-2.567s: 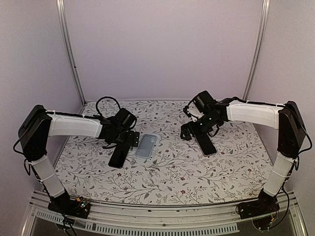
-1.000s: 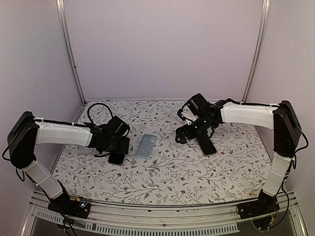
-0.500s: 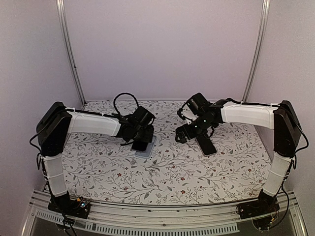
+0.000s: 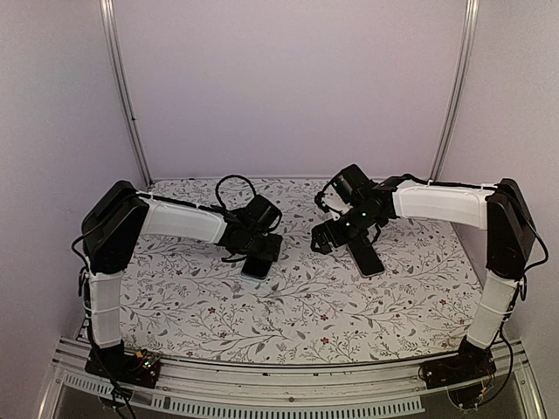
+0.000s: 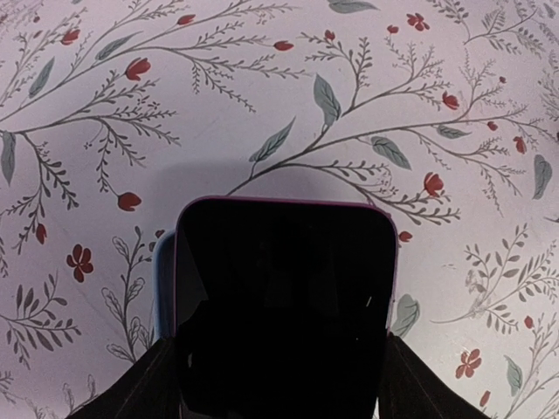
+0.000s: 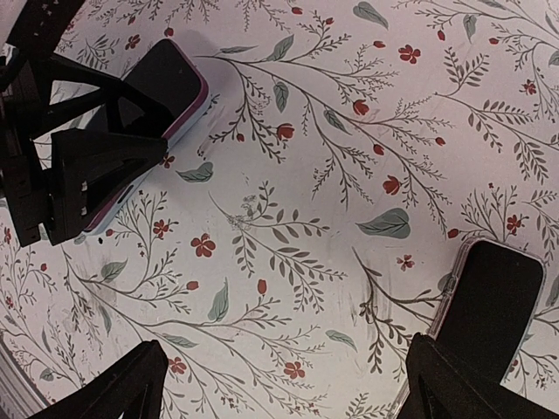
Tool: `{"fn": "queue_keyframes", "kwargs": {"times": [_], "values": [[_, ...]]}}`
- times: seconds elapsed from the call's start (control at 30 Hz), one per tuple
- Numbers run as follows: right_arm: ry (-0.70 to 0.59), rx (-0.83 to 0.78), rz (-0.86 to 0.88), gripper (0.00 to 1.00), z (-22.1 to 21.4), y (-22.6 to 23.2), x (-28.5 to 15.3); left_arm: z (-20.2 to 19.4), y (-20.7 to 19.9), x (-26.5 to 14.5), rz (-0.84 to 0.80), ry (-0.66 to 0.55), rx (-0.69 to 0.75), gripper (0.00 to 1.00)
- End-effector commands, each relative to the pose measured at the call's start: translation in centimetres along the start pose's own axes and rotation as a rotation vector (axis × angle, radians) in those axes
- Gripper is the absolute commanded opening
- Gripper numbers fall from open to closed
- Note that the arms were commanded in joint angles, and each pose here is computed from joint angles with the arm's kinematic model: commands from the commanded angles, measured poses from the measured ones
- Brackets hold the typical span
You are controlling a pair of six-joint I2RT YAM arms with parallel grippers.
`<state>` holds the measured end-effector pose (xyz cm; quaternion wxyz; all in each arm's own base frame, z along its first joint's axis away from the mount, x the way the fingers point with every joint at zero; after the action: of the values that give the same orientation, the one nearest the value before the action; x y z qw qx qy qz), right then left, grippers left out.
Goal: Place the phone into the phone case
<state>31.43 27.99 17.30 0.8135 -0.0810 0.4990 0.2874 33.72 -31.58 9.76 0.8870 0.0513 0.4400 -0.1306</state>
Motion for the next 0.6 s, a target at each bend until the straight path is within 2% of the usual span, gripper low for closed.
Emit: {"fn": "queue_keyframes", "kwargs": {"times": [0.0, 0.27, 0.37, 0.4, 0.47, 0.5, 0.53, 0.57], "values": [[-0.036, -0.003, 0.000, 0.99, 0.56, 0.16, -1.27, 0.46, 0.00, -0.50, -0.023, -0.005, -0.028, 0.00], [-0.040, -0.005, 0.002, 0.99, 0.61, 0.19, -1.42, 0.12, 0.26, -0.83, 0.013, 0.007, -0.023, 0.00], [-0.038, -0.007, 0.003, 0.99, 0.54, 0.18, -1.42, -0.05, 0.51, -0.68, 0.047, 0.018, -0.027, 0.03], [-0.038, -0.007, 0.003, 0.99, 0.54, 0.20, -1.42, -0.03, 0.46, -0.74, 0.050, 0.015, -0.026, 0.07], [-0.037, -0.009, 0.002, 0.99, 0.50, 0.20, -1.40, -0.01, 0.42, -0.77, 0.052, 0.011, -0.025, 0.23], [-0.039, -0.011, 0.002, 0.99, 0.52, 0.22, -1.45, -0.06, 0.37, -0.77, 0.050, 0.012, -0.023, 0.35], [-0.039, -0.010, 0.003, 0.99, 0.54, 0.22, -1.47, -0.07, 0.29, -0.77, 0.046, 0.012, -0.018, 0.55], [-0.040, -0.009, 0.002, 0.99, 0.54, 0.18, -1.49, -0.04, 0.23, -0.80, 0.044, 0.011, -0.018, 0.67]]}}
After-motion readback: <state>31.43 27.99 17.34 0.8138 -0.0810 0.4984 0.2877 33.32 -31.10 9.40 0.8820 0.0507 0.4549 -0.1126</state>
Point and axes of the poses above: each gripper's point midway between its finger pads, its own x axis out along the fingers, its own y axis along the line the jaws close on, z = x × y, the point moved 8 cm from there along -x, back along the fingers, and after that the axes turned 1 degree about x, right-handed, at the moved point
